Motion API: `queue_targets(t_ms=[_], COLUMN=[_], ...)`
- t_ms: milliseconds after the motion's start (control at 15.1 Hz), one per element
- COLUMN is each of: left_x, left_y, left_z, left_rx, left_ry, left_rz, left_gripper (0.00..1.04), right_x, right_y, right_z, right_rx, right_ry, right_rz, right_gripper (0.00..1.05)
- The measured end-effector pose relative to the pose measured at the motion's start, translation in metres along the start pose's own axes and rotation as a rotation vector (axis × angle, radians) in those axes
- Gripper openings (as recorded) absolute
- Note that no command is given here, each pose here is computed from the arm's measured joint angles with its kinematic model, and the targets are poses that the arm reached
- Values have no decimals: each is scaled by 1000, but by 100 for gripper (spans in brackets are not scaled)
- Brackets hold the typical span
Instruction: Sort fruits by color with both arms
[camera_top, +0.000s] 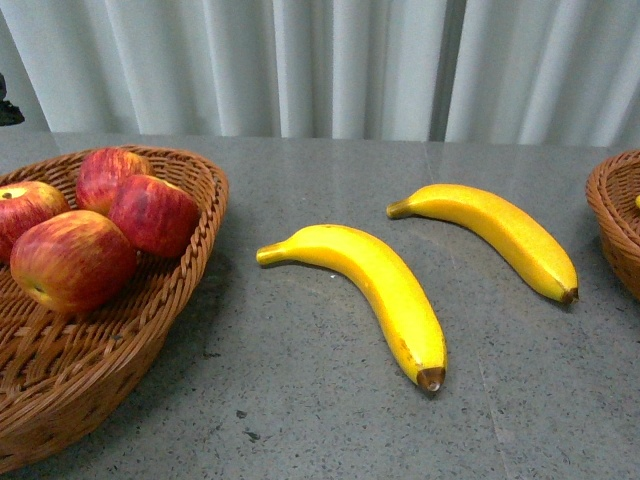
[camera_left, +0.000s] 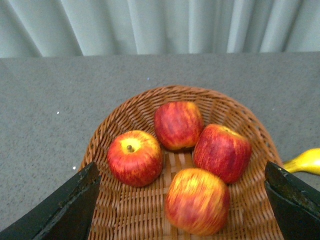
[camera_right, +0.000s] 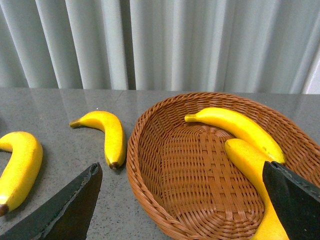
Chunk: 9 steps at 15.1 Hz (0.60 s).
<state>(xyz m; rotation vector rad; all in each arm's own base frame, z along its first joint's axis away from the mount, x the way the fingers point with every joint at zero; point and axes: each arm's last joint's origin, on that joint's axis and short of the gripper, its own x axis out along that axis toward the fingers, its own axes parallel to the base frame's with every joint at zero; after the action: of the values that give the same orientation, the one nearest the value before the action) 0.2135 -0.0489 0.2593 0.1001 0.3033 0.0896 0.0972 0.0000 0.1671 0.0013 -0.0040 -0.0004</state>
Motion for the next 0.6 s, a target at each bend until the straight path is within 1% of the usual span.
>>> queue_targets(t_ms=[198,397,463,529,595], left_x=[-16,-26,-29,-39,-44], left_y=[4,7,8,19,26], left_z=[24,29,27,6,-14], left_rx=[-38,-56,-69,-99,-97], left_ry=[-127,-171,-205,-318,-311], left_rz=[-13,6,-2,-80,-82], left_gripper=[98,98,96,76,64], right_x=[0,0,0,0,0], right_y=[0,0,0,0,0], right_z=[0,0,0,0,0], right_rx=[0,0,0,0,0], right_ry=[0,0,0,1,0], right_rz=[0,0,0,0,0], right_gripper=[98,98,98,98,98])
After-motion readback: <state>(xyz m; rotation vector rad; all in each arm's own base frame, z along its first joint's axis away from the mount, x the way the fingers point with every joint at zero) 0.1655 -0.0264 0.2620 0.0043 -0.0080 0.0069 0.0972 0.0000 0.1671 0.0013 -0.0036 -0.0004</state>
